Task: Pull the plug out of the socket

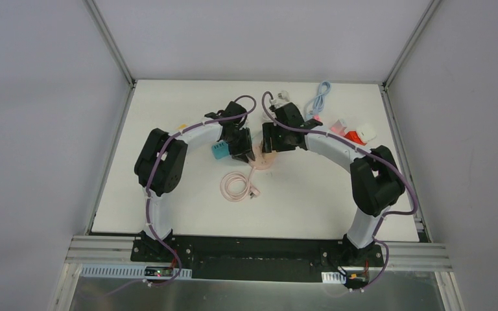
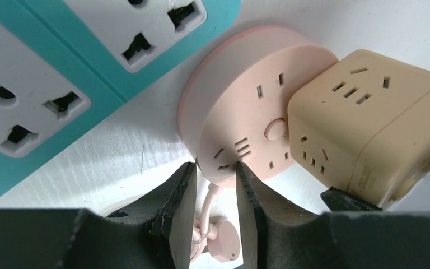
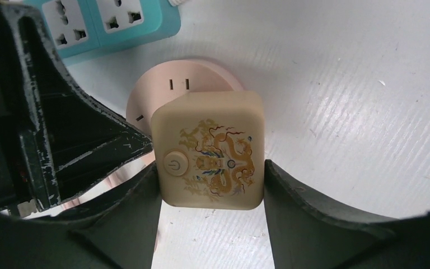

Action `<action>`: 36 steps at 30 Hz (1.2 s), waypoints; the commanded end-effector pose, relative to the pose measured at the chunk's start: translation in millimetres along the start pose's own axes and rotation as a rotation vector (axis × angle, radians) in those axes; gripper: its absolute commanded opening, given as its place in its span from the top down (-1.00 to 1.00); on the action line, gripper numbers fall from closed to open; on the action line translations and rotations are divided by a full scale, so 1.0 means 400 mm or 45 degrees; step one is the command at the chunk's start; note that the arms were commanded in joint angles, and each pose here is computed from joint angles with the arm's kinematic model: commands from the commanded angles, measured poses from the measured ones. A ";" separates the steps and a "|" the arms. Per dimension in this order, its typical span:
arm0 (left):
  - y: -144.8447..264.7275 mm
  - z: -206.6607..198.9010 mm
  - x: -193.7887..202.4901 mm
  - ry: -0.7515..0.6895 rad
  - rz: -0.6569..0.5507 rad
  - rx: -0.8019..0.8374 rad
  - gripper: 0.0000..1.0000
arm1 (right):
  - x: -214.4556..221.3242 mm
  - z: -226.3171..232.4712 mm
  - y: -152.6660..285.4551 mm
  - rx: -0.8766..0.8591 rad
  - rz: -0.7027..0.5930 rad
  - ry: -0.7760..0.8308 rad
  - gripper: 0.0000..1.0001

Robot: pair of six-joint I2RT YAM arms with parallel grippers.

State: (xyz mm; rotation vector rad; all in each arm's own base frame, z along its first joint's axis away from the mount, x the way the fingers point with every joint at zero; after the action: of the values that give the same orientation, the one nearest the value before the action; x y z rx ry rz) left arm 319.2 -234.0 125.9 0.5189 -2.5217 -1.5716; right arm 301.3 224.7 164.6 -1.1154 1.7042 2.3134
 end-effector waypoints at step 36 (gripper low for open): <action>-0.042 0.060 -0.009 -0.091 0.043 -0.284 0.54 | -0.045 0.042 0.047 -0.013 -0.065 0.207 1.00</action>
State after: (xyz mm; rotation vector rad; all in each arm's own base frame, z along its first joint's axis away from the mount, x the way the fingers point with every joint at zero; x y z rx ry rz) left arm 324.9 -238.2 128.1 0.4357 -2.5154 -1.6389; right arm 302.2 219.9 168.8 -1.2179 1.7709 2.2870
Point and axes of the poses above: each gripper's point midway between its finger pads, its own y axis back along the fingers, its own z axis along the line the jaws close on, x = y × z, the point moved 10 cm from there along y, back along the fingers, and after that the axes turned 15 degrees about y, right-handed, at the moved point
